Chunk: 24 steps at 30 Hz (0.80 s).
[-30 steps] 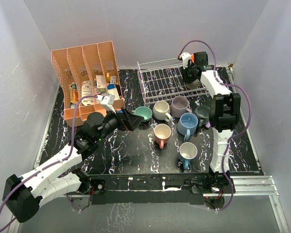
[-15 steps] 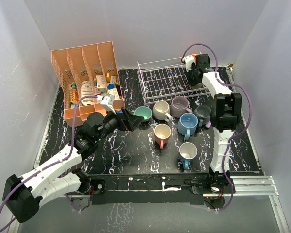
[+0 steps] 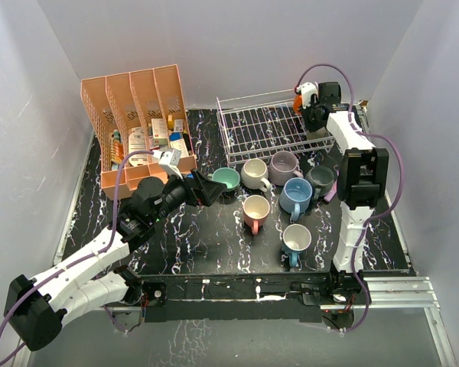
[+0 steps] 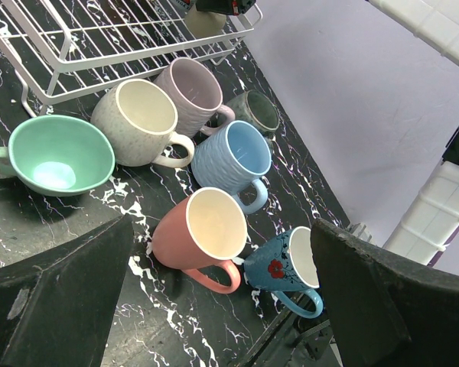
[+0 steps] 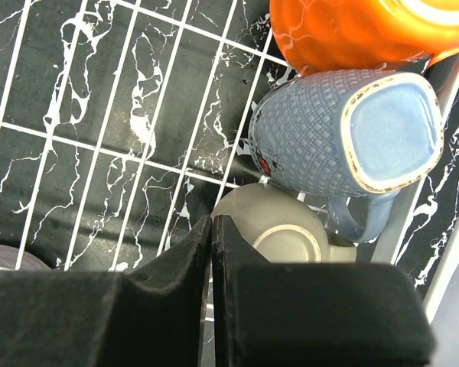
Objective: Load the cups into the dish rack
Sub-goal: Pick up the cup at the center of the board.
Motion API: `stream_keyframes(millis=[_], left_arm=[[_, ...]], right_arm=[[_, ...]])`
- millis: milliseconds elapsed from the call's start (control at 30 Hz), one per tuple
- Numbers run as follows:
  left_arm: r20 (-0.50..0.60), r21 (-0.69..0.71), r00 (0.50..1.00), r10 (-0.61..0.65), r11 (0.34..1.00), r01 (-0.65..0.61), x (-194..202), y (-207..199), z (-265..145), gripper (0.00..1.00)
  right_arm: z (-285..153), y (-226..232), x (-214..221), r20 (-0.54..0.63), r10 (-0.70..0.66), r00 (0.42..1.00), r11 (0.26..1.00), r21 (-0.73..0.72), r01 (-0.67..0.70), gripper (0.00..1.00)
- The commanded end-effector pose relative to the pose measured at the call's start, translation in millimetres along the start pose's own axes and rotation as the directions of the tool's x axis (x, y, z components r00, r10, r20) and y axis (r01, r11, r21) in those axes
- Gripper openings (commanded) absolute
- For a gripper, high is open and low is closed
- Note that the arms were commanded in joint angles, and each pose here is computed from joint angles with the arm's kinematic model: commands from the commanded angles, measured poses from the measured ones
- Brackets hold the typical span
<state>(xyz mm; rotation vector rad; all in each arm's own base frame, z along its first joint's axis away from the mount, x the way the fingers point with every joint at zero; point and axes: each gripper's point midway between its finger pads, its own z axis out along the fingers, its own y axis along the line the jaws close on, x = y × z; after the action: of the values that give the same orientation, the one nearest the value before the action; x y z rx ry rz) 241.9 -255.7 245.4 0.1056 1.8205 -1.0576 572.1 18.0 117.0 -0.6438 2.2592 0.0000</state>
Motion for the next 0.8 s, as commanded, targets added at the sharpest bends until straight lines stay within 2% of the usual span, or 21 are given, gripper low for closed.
stream_keyframes(millis=[0, 100, 233, 567, 767], left_arm=[[0.032, 0.022, 0.999, 0.007, 1.000, -0.007, -11, -7, -2, 0.97], [0.033, 0.022, 0.999, 0.007, 1.000, -0.007, -12, -7, -3, 0.97], [0.034, 0.020, 0.999, 0.007, 1.000, -0.007, -12, -7, -3, 0.97], [0.033, 0.009, 0.999, 0.001, 1.000, -0.002, -12, -5, -3, 0.97], [0.040, -0.004, 0.999, -0.013, 1.000, 0.013, -15, -5, -2, 0.97]], right_arm=[[-29, -9, -30, 0.083, -0.033, 0.996, 0.999, 0.034, 0.030, 0.09], [-38, -19, -31, 0.097, -0.018, 0.995, 0.999, 0.031, 0.015, 0.09], [-54, -6, -45, 0.149, -0.025, 0.988, 0.999, -0.043, 0.032, 0.11], [-116, 56, -75, 0.306, 0.018, 0.952, 0.948, -0.308, 0.082, 0.18], [-155, 100, -68, 0.377, 0.055, 0.924, 0.882, -0.453, 0.132, 0.26]])
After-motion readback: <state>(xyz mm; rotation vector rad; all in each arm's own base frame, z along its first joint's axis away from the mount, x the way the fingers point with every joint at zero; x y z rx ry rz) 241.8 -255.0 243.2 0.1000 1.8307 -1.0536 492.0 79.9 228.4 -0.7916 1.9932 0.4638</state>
